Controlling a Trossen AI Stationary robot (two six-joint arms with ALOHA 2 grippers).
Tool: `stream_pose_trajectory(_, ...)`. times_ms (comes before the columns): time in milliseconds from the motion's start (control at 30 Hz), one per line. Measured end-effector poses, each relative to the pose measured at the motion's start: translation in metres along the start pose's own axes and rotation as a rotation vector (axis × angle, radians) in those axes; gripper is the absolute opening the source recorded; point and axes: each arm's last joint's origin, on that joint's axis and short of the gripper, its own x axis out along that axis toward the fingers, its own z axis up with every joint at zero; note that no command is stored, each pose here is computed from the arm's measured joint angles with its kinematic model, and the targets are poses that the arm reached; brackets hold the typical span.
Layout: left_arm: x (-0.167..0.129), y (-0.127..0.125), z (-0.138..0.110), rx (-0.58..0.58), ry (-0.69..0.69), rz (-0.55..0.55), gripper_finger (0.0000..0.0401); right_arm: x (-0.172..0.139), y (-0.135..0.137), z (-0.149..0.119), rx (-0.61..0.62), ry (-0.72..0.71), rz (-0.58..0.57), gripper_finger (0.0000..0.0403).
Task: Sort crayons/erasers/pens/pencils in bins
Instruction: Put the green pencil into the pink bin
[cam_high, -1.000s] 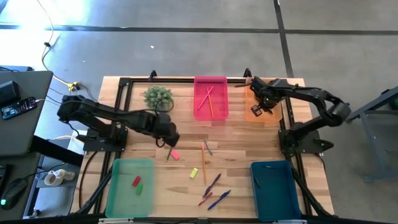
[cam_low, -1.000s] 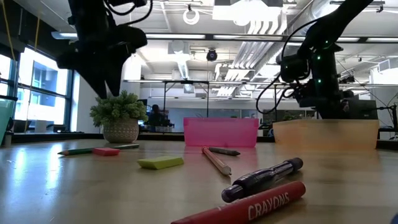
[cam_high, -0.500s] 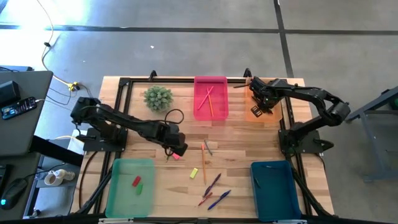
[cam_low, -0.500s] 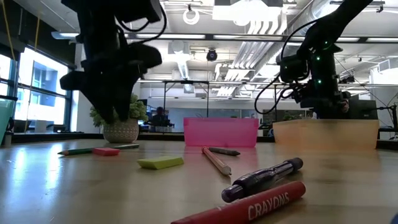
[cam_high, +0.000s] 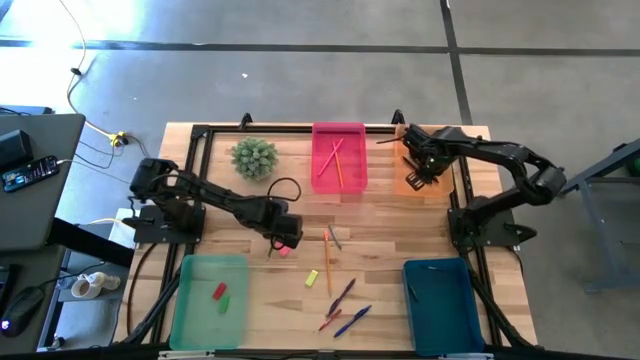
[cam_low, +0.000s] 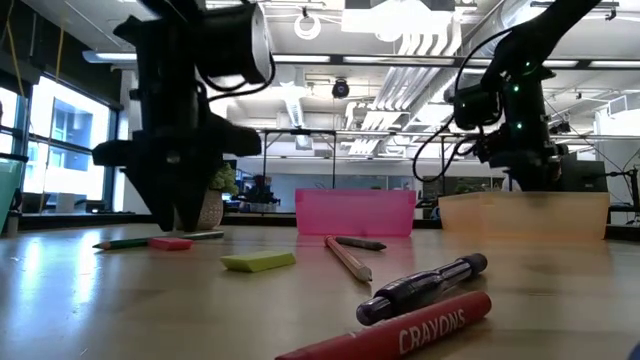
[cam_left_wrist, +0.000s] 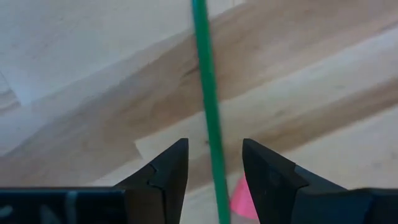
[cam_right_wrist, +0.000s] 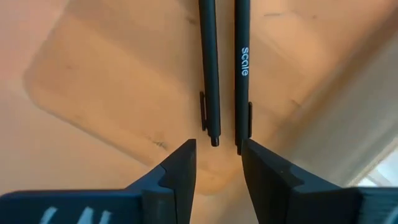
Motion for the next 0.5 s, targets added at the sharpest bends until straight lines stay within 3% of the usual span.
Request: stream_pose_trajectory(500,0.018,0.001,0.009,-0.010,0.064,0.041,0.0087,-0.054,-0.014,-0.033,0.055,-0.306,0.041,0.0119)
